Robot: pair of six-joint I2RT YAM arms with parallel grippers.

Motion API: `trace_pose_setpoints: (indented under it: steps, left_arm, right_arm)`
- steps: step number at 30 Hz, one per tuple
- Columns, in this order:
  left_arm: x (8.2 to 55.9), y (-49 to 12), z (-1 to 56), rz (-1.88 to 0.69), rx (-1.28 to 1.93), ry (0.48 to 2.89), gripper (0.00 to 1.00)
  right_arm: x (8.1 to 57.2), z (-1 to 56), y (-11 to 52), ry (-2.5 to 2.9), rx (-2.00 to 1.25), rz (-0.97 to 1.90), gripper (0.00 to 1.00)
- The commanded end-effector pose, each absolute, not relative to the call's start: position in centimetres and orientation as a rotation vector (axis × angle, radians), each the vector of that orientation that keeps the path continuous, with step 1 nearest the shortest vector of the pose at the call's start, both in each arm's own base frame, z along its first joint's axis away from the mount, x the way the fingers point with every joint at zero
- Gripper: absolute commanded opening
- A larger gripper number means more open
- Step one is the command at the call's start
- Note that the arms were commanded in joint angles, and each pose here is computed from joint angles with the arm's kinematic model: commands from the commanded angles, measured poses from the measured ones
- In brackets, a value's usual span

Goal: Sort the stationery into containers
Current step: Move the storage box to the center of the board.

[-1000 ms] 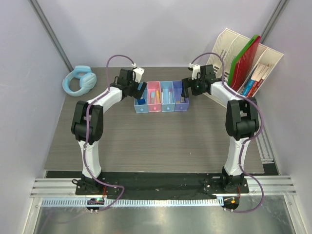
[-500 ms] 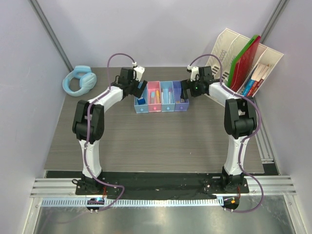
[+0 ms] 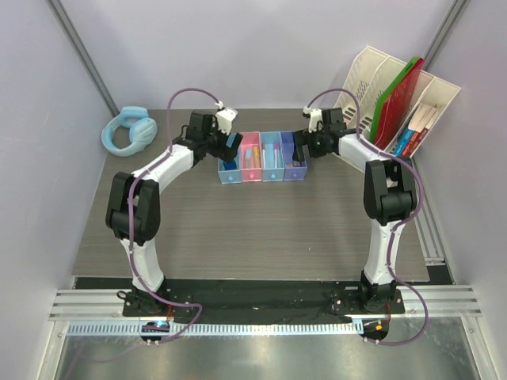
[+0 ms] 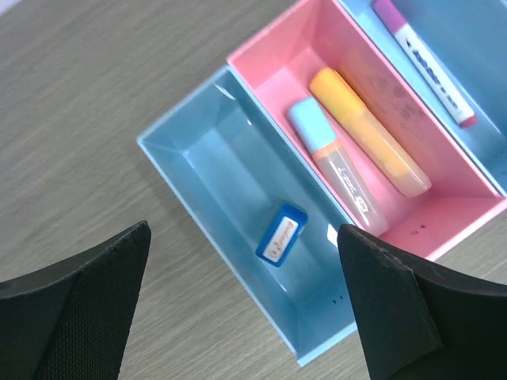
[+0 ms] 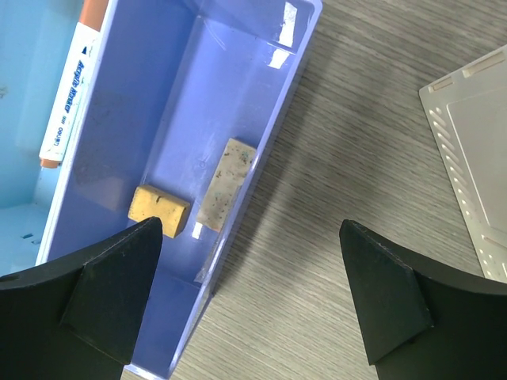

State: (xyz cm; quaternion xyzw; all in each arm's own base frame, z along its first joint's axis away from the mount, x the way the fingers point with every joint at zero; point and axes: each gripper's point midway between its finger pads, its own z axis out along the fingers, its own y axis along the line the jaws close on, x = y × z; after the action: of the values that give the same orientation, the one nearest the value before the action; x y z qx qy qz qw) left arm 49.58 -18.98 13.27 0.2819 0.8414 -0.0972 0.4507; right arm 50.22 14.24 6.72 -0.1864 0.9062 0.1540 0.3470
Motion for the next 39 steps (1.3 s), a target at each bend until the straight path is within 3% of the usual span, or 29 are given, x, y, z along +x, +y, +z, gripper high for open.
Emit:
trace_pose_setpoints:
  steps: [1, 18, 39]
  left_arm:
    - [47.6, -19.9, 11.8, -0.304, 0.748, 2.110, 1.00]
    - [45.1, -19.8, 7.1, -0.270, 0.803, 2.212, 1.00]
    - [41.1, -19.9, 6.9, -0.299, 0.873, 2.262, 0.99]
  right_arm:
    - [50.7, 7.8, 15.0, 2.300, -0.514, 0.403, 1.00]
    - [49.7, 7.4, 15.1, 2.315, -0.521, 0.409, 1.00]
    - [41.4, 7.2, 18.2, 2.370, -0.669, 0.404, 1.00]
